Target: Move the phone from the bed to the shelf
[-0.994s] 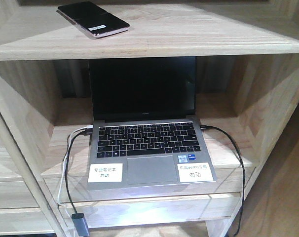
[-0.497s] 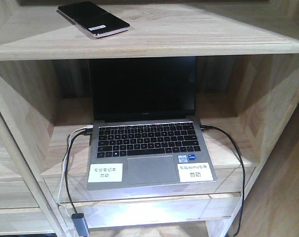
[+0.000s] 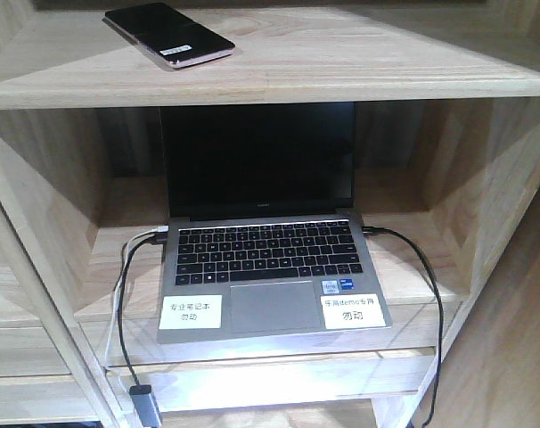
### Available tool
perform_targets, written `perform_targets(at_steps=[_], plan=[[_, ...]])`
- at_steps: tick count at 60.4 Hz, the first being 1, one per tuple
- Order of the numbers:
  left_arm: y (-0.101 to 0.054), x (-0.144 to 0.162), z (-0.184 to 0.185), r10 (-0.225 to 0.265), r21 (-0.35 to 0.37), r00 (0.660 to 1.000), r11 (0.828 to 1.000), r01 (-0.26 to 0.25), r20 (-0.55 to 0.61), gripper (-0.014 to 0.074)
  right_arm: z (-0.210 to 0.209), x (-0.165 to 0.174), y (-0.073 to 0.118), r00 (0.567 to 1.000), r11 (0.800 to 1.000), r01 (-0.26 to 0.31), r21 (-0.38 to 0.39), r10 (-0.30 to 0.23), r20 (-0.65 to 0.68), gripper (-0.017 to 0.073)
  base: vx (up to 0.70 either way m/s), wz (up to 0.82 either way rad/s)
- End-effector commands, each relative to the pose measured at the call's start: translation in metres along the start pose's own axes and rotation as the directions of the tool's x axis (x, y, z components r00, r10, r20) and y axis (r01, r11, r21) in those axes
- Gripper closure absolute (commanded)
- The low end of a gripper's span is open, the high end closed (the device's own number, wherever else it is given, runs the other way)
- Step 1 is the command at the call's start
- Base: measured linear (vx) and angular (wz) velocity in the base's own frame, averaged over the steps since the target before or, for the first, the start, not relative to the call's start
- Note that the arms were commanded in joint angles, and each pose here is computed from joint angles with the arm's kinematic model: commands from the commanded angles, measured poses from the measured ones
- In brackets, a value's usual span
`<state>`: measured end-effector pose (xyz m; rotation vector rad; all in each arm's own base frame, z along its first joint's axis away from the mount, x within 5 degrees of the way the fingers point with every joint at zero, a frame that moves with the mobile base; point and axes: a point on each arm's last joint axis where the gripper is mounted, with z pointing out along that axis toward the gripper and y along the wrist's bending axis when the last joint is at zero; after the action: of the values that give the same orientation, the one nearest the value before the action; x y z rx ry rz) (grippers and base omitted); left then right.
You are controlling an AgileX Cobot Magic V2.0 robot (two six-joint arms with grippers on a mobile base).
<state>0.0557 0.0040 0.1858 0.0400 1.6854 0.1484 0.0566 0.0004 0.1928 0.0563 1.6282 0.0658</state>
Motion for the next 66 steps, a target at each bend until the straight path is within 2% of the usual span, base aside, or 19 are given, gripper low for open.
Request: perform_targets(at_steps=[1, 9, 66], plan=[[0.0018, -0.0145, -0.0026, -0.014, -0.010, 0.995, 1.000, 0.015, 0.102, 0.0592, -0.0009, -0.0065, 0.0005, 0.996, 1.000, 0.029, -0.003, -0.029, 0.088, 0.0566, 0.00, 0.00], [0.0018, -0.0145, -0.0026, -0.014, -0.010, 0.995, 1.000, 0.015, 0.102, 0.0592, -0.0009, -0.0065, 0.0005, 0.996, 1.000, 0.013, -0.005, -0.013, 0.088, 0.0566, 0.00, 0.00], [0.0018, -0.0145, -0.0026, -0.014, -0.010, 0.995, 1.000, 0.015, 0.102, 0.0592, -0.0009, -0.0062, 0.0005, 0.996, 1.000, 0.013, -0.005, -0.013, 0.088, 0.0566, 0.00, 0.00]])
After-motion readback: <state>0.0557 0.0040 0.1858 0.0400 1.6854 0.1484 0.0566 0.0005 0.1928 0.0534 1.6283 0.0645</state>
